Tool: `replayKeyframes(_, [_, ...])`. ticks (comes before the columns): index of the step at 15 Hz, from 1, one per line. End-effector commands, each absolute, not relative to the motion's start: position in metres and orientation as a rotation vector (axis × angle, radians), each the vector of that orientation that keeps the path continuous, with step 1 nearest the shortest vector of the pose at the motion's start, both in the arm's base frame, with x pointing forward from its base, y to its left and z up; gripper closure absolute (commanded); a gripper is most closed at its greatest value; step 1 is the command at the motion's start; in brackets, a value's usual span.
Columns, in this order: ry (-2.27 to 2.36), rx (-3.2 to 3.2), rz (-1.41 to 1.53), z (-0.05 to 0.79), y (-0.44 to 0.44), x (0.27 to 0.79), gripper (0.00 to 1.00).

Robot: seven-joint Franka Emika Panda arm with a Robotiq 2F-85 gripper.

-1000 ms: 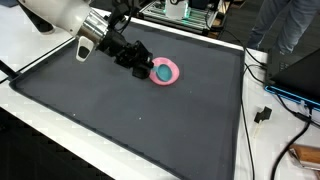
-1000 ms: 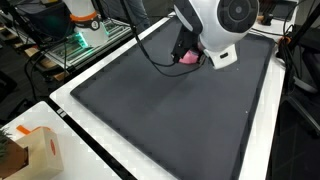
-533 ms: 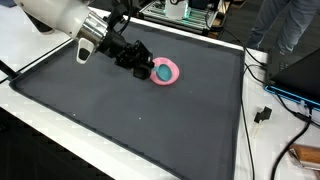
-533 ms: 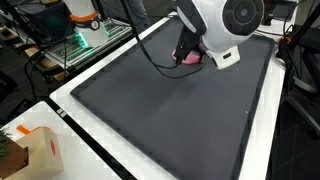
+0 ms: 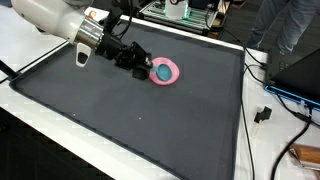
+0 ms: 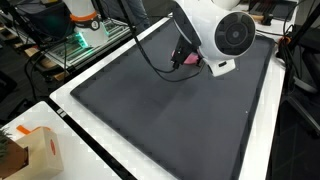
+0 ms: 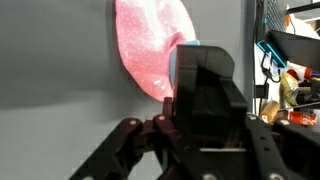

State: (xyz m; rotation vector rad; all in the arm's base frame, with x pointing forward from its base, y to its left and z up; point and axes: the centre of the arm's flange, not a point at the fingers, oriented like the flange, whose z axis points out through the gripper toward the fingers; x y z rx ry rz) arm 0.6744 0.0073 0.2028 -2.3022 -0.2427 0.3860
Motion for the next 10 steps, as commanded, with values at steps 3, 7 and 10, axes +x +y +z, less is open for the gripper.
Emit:
replayKeyframes(3, [-0.292, -2.341, 0.394, 0.193, 0.008, 0.673, 0.75])
replayKeyframes(7, [-0.308, -2.332, 0.406, 0.213, 0.017, 0.67, 0.75])
replayKeyframes(10, [-0.344, -2.345, 0.41, 0.226, 0.026, 0.668, 0.75])
